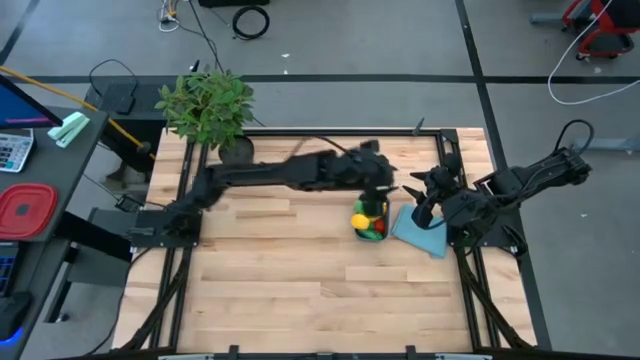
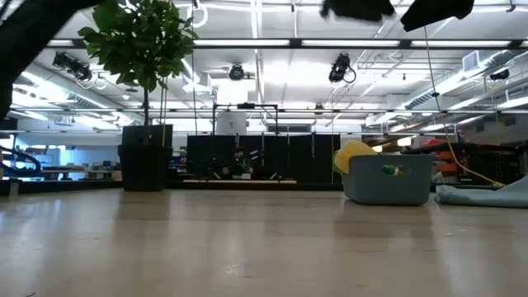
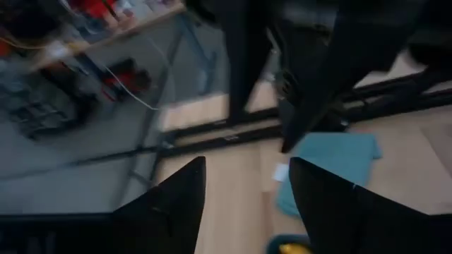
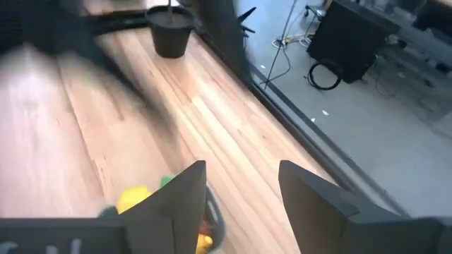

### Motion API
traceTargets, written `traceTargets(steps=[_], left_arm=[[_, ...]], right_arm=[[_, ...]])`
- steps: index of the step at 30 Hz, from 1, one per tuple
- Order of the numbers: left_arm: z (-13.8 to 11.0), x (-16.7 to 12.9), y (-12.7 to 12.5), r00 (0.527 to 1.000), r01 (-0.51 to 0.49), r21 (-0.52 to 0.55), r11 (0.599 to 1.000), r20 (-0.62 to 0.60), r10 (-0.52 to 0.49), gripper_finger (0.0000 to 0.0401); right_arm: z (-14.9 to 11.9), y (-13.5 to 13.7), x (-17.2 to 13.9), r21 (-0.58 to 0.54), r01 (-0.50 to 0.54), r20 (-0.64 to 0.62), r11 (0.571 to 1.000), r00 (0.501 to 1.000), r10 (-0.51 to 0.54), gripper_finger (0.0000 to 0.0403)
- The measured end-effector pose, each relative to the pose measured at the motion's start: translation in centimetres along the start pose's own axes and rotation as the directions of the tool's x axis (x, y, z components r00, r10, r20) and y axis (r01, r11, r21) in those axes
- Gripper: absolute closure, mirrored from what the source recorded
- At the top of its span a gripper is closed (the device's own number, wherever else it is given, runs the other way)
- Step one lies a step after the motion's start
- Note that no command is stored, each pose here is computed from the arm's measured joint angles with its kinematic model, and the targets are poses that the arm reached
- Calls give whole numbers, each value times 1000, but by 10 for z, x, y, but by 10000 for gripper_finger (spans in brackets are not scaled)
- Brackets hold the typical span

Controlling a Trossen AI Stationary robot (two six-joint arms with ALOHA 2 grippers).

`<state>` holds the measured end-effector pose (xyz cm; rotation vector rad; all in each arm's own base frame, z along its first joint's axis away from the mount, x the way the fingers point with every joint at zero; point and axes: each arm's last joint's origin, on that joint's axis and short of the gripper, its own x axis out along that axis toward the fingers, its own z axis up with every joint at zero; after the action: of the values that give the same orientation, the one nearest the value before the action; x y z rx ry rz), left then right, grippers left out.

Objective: Pick and placing Produce into tupperware
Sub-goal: Return to Home Position

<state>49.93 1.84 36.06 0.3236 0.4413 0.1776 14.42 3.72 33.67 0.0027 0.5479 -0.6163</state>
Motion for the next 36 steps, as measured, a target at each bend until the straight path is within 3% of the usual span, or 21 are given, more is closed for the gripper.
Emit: traceTargets(steps=[2, 6, 12, 15, 20, 29, 33, 36], left_arm=[[13, -33, 9, 999, -36, 42, 998, -18, 37, 199], [35, -109, 29, 990, -129, 9, 992, -58, 129, 215], [33, -223, 45, 978, -93, -115, 989, -195, 69, 226], [23, -279, 53, 969, -103, -244, 964, -244, 42, 227], [0, -360, 66, 959, -136, -360, 923, -282, 32, 221], [-44, -488, 101, 995, -96, -507, 857, -25, 96, 223], [-77, -525, 107, 992, -79, -566, 820, 35, 119, 223], [-101, -524, 102, 991, -121, -591, 798, -20, 135, 220]], right_arm=[[-1, -1, -2, -51, -23, -6, 998, 1000, 23, 214], [-3, -9, -11, -77, -87, -12, 993, 996, 87, 214], [-14, -34, -31, -22, -191, -39, 981, 981, 190, 214], [-18, -58, -44, 49, -187, -13, 981, 982, 188, 214], [-23, -94, -59, 103, -146, 120, 984, 984, 133, 214], [-36, -112, -65, 136, -201, 129, 970, 975, 183, 214], [-43, -109, -59, 161, -168, 102, 973, 983, 153, 214], [-49, -103, -52, 154, -117, 97, 981, 990, 103, 213]])
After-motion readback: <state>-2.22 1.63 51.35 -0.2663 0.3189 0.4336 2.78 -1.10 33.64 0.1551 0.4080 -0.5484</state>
